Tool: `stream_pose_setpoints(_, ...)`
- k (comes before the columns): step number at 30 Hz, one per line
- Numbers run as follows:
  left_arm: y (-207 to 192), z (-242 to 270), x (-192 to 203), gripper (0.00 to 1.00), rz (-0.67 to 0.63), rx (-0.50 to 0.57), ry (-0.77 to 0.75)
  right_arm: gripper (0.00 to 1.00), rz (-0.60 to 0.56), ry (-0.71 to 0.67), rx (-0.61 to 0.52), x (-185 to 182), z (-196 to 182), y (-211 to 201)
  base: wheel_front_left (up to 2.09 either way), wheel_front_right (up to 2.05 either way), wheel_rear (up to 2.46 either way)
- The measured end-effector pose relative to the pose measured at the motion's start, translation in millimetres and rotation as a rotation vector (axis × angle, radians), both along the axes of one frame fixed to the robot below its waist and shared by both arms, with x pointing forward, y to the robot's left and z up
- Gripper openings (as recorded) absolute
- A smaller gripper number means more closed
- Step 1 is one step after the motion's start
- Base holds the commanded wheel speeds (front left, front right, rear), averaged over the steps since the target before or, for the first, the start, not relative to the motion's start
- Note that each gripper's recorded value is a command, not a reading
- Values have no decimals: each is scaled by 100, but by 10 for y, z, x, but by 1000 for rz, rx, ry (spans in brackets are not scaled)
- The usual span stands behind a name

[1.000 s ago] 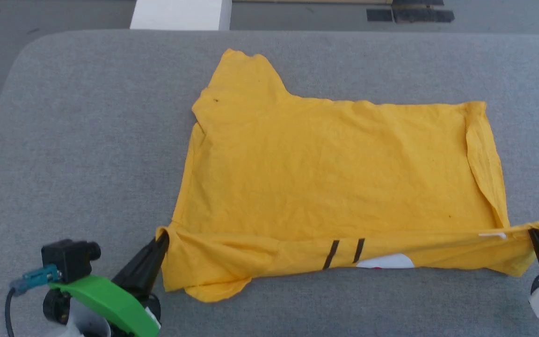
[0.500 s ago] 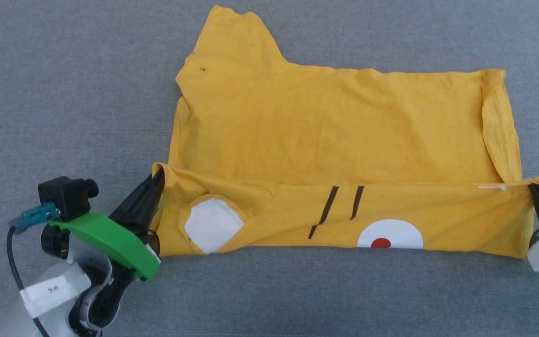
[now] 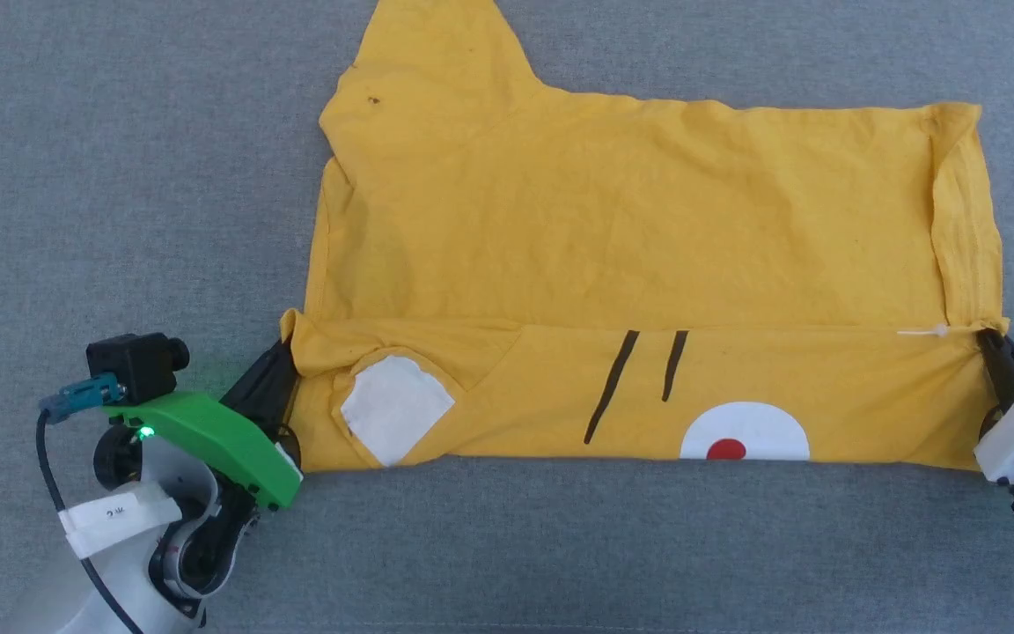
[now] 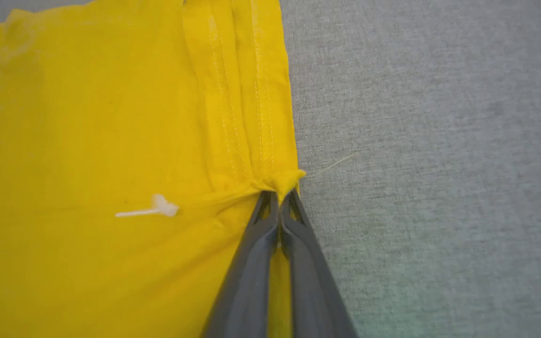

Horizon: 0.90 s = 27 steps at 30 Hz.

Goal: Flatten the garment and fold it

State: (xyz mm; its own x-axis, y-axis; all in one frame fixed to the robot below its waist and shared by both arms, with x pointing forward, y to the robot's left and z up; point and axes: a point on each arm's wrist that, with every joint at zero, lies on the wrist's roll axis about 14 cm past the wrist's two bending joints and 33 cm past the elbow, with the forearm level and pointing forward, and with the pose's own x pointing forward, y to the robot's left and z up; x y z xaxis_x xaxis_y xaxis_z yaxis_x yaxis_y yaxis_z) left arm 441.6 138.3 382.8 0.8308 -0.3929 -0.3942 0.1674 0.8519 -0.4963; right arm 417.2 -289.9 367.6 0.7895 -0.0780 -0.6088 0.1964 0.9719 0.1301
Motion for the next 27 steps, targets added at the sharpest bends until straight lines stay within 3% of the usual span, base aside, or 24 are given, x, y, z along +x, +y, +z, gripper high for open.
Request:
stream_pose_setpoints(1, 5, -23, 5, 0, 10, -7, 9, 2, -1, 2, 1, 12, -9, -1, 0, 0, 0)
stream_pose_setpoints(2, 6, -35, 18, 5, 19, -15, 13, 30, -2, 4, 2, 25, -18, -2, 0, 0, 0)
stream_pose_setpoints(3, 5, -24, 46, 100, 30, -27, 7, 100, 0, 1, 1, 50, -20, -4, 0, 0, 0)
stream_pose_setpoints(17, 126, 366, -22, 100, 88, -43, -99, 100, 20, -72, 32, -38, 312, 96, 0, 0, 0)
stream_pose_setpoints(27, 536, 1103, -209, 100, 280, 150, -412, 100, -78, -463, -116, -132, 1225, -61, 0, 0, 0)
